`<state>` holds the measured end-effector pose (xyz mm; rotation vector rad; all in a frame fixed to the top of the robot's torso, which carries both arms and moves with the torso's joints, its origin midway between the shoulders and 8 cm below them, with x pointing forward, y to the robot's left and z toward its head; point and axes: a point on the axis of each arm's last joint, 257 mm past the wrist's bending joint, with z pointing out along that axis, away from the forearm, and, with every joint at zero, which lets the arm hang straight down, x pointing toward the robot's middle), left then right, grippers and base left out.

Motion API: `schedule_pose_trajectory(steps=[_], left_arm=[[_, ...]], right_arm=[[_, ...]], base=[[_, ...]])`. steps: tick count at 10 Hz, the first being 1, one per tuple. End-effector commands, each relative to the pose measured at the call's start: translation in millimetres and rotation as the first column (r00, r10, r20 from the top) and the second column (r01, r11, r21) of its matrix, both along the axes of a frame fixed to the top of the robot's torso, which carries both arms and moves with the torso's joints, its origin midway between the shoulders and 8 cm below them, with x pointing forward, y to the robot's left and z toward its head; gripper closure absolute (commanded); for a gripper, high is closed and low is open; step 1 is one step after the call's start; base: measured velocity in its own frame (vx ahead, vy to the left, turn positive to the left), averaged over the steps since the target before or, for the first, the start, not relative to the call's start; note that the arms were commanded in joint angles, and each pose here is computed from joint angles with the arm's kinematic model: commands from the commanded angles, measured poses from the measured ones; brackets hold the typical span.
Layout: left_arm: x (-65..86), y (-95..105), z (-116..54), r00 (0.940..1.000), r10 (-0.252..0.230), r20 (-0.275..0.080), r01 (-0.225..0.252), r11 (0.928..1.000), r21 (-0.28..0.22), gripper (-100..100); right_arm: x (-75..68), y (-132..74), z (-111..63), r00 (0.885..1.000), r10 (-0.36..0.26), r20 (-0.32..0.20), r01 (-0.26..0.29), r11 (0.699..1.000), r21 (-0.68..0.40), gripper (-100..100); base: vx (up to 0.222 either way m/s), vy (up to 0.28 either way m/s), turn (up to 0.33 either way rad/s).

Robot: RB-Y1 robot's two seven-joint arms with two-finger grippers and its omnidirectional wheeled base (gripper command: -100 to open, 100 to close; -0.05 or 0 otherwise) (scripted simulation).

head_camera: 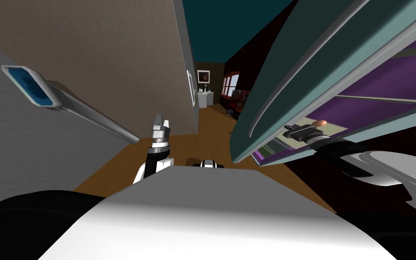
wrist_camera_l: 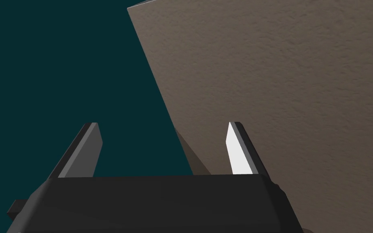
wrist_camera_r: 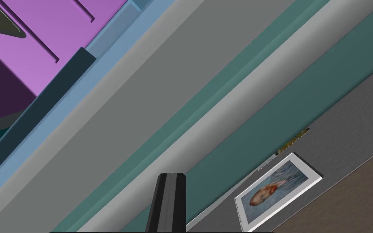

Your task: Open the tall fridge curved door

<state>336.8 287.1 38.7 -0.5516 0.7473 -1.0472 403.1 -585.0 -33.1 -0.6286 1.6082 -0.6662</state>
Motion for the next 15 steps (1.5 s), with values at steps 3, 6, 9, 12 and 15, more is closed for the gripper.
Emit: schedule_pose_trajectory(steps=[3, 6, 9, 12, 15], left_arm=[[0.0, 0.1, -0.1, 1.0000, 0.000, 0.000, 0.000, 1.0000, 0.000, 0], [0.0, 0.0, 0.0, 1.0000, 0.000, 0.000, 0.000, 1.0000, 0.000, 0], [0.0, 0.1, 0.0, 1.0000, 0.000, 0.000, 0.000, 1.0000, 0.000, 0], [0.0, 0.1, 0.0, 1.0000, 0.000, 0.000, 0.000, 1.0000, 0.000, 0], [0.0, 0.1, 0.0, 1.0000, 0.000, 0.000, 0.000, 1.0000, 0.000, 0]], right_arm=[[1.5, -13, 18.6, 1.000, -0.025, 0.013, 0.026, 0.999, -0.023, -100], [3.3, -24, 37.1, 0.999, -0.046, 0.029, 0.047, 0.998, -0.044, -100], [4.2, -29, 46.3, 0.998, -0.055, 0.037, 0.057, 0.997, -0.053, -100], [5.2, -33, 54.6, 0.997, -0.062, 0.045, 0.065, 0.996, -0.061, -100], [-2.3, -29, 26.1, 0.998, -0.056, -0.011, 0.056, 0.998, -0.043, 100]], base=[[0.105, 0.169, -0.050], [0.139, 0.200, -0.054], [0.059, 0.095, -0.016], [0.051, 0.107, -0.037], [-0.007, 0.015, -0.024]])
